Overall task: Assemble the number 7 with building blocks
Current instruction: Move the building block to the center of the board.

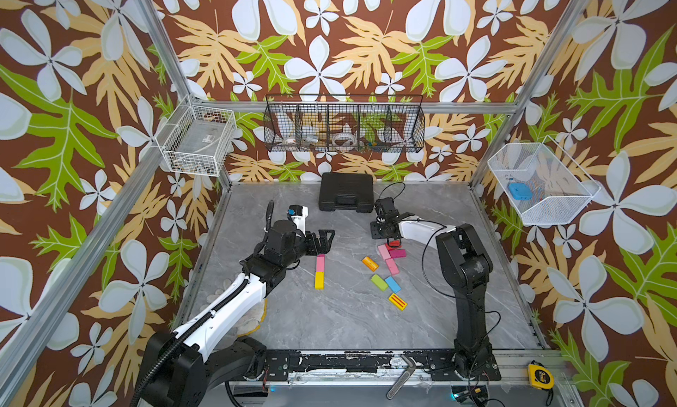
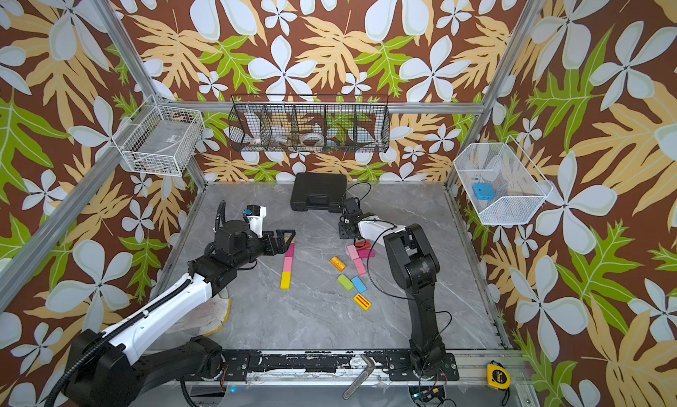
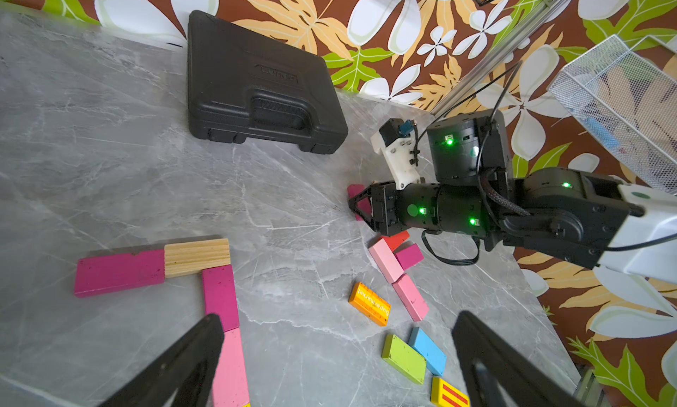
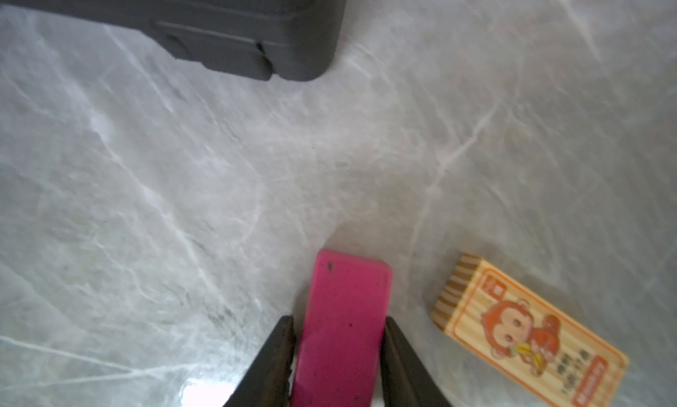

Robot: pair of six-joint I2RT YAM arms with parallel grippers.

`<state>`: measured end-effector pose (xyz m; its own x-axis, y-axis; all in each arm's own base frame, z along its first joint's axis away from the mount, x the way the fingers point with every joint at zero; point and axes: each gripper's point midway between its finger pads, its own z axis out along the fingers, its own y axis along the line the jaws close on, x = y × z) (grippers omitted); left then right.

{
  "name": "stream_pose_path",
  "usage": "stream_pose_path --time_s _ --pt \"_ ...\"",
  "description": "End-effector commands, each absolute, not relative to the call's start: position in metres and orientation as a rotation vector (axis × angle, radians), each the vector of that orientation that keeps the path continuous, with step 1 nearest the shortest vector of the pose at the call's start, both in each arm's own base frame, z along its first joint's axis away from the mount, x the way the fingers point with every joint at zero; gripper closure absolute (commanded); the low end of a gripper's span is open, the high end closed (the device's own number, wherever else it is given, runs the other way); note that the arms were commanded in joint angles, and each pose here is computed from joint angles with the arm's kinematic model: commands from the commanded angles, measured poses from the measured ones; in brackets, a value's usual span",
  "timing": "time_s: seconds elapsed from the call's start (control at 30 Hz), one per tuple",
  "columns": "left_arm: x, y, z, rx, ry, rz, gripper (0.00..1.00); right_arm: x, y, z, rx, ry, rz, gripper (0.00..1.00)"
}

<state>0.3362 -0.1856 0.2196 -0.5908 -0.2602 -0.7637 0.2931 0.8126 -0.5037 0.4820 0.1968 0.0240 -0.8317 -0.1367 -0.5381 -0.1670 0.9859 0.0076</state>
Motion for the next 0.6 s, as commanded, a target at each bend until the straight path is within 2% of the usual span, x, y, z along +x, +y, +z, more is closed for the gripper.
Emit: stream_pose_path --time_s 0.0,0.33,0.57 --pt "0.340 -0.186 0.226 0.026 2.046 -0.754 0.00 0.480 0.211 0.028 -0.403 2.542 0.127 0.64" --pt "0.341 -0.185 0.230 0.031 2.035 -0.737 0.00 0.440 0.283 0.040 -1.143 2.357 0.296 0.65" --pt "0.338 -0.177 0.241 0.013 1.999 -0.718 0.00 0.409 0.299 0.040 -1.524 2.164 0.338 0.65"
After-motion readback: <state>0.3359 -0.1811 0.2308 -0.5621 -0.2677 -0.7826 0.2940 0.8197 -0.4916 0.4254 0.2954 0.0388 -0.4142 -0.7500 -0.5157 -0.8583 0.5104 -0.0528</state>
